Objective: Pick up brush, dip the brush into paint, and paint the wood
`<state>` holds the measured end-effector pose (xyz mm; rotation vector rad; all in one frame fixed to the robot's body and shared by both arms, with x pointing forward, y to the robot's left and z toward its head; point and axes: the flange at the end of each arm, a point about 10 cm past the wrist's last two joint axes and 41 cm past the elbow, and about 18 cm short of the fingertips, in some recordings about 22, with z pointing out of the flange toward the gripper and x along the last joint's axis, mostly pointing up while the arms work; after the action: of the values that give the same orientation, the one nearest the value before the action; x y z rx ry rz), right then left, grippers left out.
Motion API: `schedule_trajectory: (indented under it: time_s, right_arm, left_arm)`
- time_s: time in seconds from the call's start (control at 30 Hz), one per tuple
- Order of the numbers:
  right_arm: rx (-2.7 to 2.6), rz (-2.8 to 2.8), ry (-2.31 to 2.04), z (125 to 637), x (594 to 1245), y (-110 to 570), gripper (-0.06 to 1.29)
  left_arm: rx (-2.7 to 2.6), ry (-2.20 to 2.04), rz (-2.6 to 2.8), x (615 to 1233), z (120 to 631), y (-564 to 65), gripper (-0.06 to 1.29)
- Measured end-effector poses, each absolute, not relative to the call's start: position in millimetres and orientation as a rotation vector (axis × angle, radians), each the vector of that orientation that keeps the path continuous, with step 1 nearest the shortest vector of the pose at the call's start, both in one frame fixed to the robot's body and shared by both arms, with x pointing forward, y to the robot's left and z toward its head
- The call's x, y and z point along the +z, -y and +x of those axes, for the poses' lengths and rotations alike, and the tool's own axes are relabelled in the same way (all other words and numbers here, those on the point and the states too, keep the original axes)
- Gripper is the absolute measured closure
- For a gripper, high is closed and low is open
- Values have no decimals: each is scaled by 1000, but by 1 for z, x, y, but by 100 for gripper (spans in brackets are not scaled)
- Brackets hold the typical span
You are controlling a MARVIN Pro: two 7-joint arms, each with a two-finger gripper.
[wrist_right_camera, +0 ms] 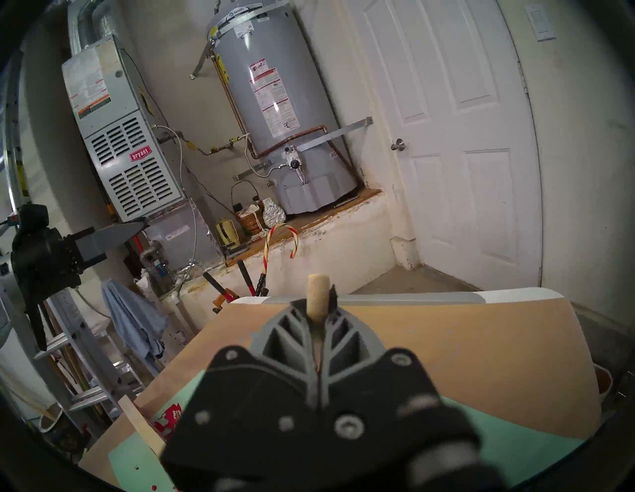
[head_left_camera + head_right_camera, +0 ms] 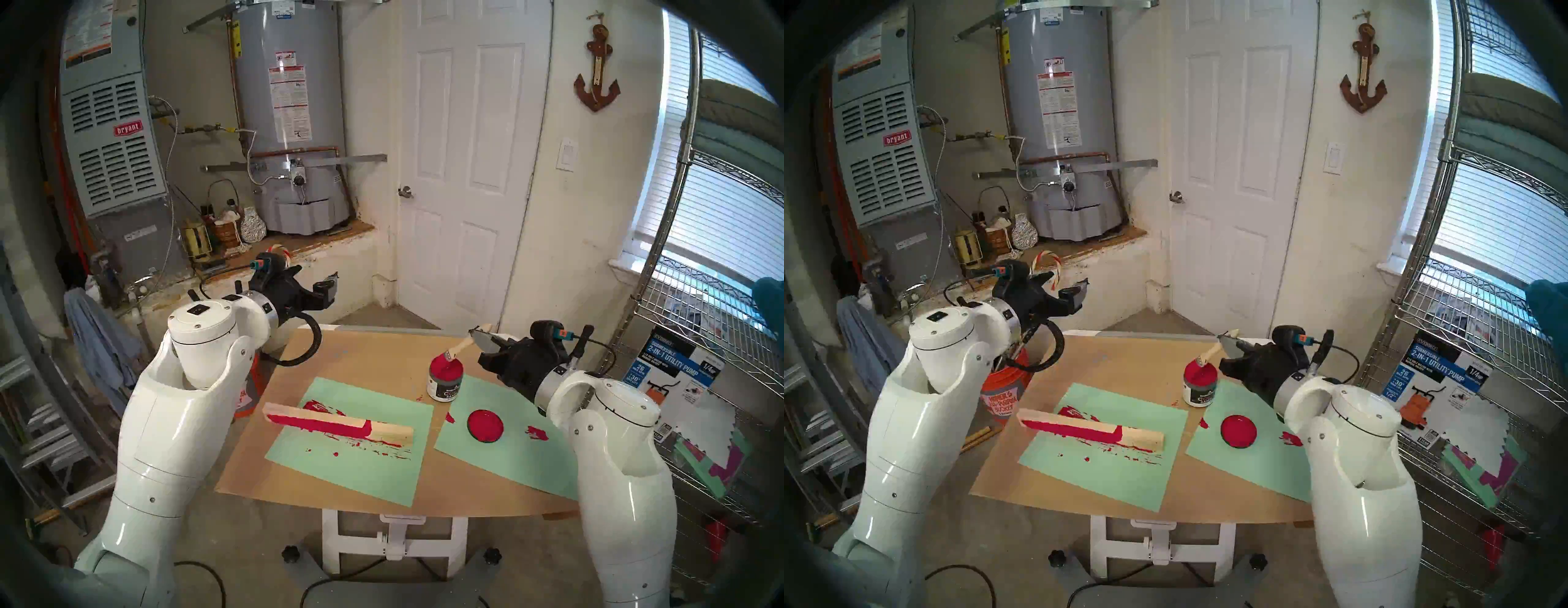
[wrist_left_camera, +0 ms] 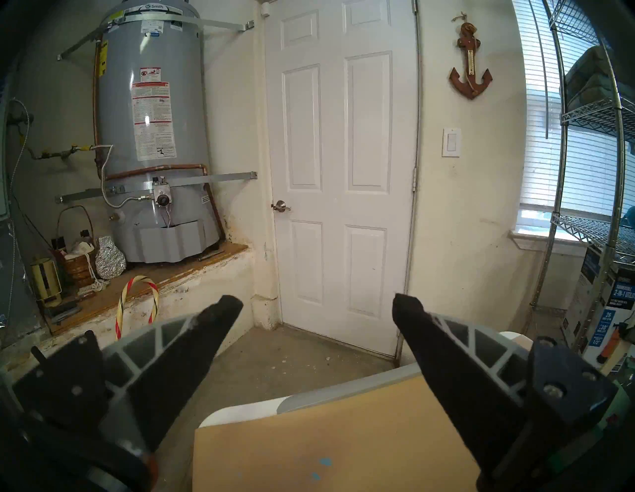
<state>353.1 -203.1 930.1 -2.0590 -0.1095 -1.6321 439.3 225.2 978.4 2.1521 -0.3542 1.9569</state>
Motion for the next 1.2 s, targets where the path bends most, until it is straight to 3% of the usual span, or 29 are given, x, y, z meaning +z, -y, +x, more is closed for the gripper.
schedule_trajectory:
  time_s: [0.77, 1.2]
  right_arm:
    - [-1618, -1979, -22, 338, 950, 223, 125]
    - [-1454, -1861, -130, 298, 951, 206, 125]
  left_arm:
    - [1957, 354, 2152, 978, 439, -225, -2]
    - [1956, 354, 2152, 978, 439, -225, -2]
